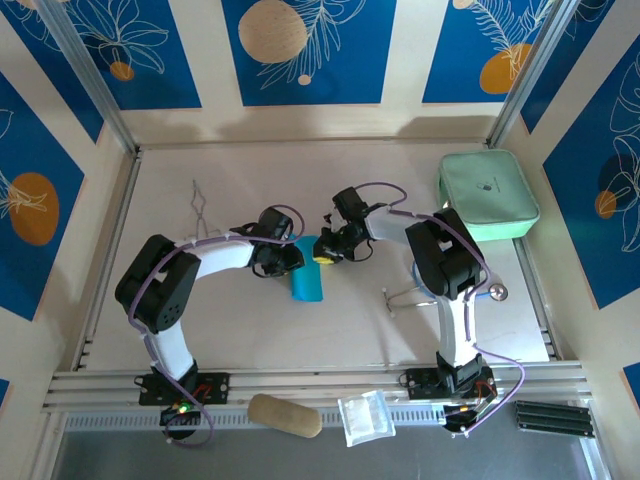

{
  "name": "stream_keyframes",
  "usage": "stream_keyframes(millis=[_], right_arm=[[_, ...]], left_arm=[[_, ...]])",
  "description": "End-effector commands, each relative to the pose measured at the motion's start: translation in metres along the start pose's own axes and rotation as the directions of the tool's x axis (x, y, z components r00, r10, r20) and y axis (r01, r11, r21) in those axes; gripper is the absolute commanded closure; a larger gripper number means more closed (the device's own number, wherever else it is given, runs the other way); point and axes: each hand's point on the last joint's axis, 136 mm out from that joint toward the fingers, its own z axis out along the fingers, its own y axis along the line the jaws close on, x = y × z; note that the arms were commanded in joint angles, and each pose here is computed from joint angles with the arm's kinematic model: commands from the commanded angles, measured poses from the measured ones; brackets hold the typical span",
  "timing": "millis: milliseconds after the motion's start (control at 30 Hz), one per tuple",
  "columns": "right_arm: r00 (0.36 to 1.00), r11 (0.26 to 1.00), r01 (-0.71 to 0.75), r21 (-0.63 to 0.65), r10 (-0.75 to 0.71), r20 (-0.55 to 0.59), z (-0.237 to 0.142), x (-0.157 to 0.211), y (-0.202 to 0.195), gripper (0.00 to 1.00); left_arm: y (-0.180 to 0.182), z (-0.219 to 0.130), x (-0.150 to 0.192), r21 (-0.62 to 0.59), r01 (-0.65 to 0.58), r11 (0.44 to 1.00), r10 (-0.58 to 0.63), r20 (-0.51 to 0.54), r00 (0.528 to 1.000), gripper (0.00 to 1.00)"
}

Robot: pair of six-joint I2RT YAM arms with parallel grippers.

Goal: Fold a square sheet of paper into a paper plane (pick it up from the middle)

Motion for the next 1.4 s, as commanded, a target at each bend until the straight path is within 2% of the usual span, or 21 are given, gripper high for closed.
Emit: stream_keyframes(millis=[0,133,367,467,600,733,967,1367], right_arm=[[0.999,0.999,-0.007,0.050,0.009,-0.045,0.008,0.007,-0.011,0.85],[0.998,0.997,-0.019,0.081,0.023,-0.054,0.011,0.009,-0.018,0.86],[0.999,0.999,-0.013,0.031,0.015,-0.049,0.007,0.003,-0.004,0.84],[0.999,1.000,-0.005,-0.023,0.004,-0.040,0.000,-0.002,0.012,0.81],[1.000,0.998,0.014,-0.068,-0.012,0.020,-0.021,-0.013,0.032,0.72],[0.994,0.998,0.002,-0.064,0.005,0.109,-0.048,-0.025,0.030,0.64],[0.981,0.998,-0.057,-0.029,0.062,0.186,-0.075,-0.034,0.002,0.63],[0.982,0.994,-0.103,-0.029,0.106,0.159,-0.068,-0.030,-0.013,0.63]], left_arm=[[0.016,-0.012,0.006,-0.074,0.028,0.997,-0.029,-0.018,0.999,0.65],[0.027,-0.019,0.015,-0.120,0.034,0.992,-0.038,-0.032,0.999,0.57],[0.030,-0.012,0.022,-0.132,0.030,0.991,-0.041,-0.080,0.996,0.51],[0.035,-0.006,0.025,-0.164,0.032,0.986,-0.048,-0.099,0.994,0.51],[0.048,-0.004,0.027,-0.241,0.049,0.969,-0.076,-0.103,0.992,0.54],[0.055,-0.001,0.028,-0.269,0.074,0.960,-0.102,-0.093,0.990,0.58],[0.064,0.003,0.032,-0.298,0.102,0.949,-0.134,-0.089,0.987,0.61],[0.071,0.014,0.042,-0.309,0.168,0.936,-0.210,-0.109,0.972,0.61]])
